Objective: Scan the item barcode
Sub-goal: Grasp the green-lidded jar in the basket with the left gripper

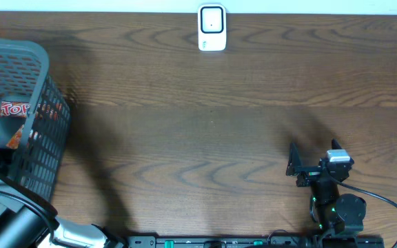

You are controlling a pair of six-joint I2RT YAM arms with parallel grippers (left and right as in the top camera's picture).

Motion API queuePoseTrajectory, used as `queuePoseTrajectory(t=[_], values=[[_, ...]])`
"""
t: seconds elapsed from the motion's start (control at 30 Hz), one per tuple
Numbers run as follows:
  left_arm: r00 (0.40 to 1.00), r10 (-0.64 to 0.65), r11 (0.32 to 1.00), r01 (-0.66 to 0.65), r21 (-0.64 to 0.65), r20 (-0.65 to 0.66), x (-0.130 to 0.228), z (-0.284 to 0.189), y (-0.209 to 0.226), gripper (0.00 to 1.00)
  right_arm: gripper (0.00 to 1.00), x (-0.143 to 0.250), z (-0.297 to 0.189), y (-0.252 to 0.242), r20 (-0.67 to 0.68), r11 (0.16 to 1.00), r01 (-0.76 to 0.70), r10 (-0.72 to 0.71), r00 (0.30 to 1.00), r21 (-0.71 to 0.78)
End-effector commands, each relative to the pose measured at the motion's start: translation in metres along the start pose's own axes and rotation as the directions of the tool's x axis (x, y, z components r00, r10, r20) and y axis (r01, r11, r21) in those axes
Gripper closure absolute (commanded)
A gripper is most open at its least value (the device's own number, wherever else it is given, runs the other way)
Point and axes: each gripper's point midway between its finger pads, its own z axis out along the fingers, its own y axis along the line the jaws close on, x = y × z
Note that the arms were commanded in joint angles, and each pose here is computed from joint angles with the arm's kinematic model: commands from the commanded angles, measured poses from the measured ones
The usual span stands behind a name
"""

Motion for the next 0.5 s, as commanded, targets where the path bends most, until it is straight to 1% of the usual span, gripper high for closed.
queuePoseTrajectory(t=[0.0,0.1,0.2,0.23,0.3,0.37,0.47], values=[[0.998,-0.016,0.993,0.010,0.120,0.054,-0.014,-0.049,-0.014,0.24,0.01,0.001,0.000,-0.003,-0.002,1.000,0.007,-0.007,1.000,0.012],[0.996,-0.020,0.980,0.003,0.200,0.082,-0.016,-0.084,-0.022,0.24,0.01,0.001,0.000,-0.003,-0.002,1.000,0.007,-0.007,1.000,0.012],[0.990,-0.030,0.961,-0.009,0.278,0.137,-0.018,-0.125,-0.026,0.24,0.01,0.001,0.000,-0.003,-0.002,1.000,0.007,-0.007,1.000,0.012],[0.986,-0.031,0.956,-0.019,0.292,0.165,-0.019,-0.136,-0.026,0.22,0.01,0.001,0.000,-0.003,-0.002,1.000,0.007,-0.007,1.000,0.012],[0.976,-0.030,0.955,-0.035,0.294,0.214,-0.022,-0.147,-0.022,0.10,0.01,0.001,0.000,-0.003,-0.002,1.000,0.007,-0.007,1.000,0.012],[0.973,-0.034,0.962,-0.030,0.272,0.227,-0.022,-0.148,-0.016,0.02,0.01,0.001,0.000,-0.003,-0.002,1.000,0.007,-0.007,1.000,0.012],[0.980,-0.027,0.967,-0.025,0.252,0.198,-0.020,-0.137,-0.015,0.00,0.01,0.001,0.000,-0.003,-0.002,1.000,0.007,-0.007,1.000,0.012]])
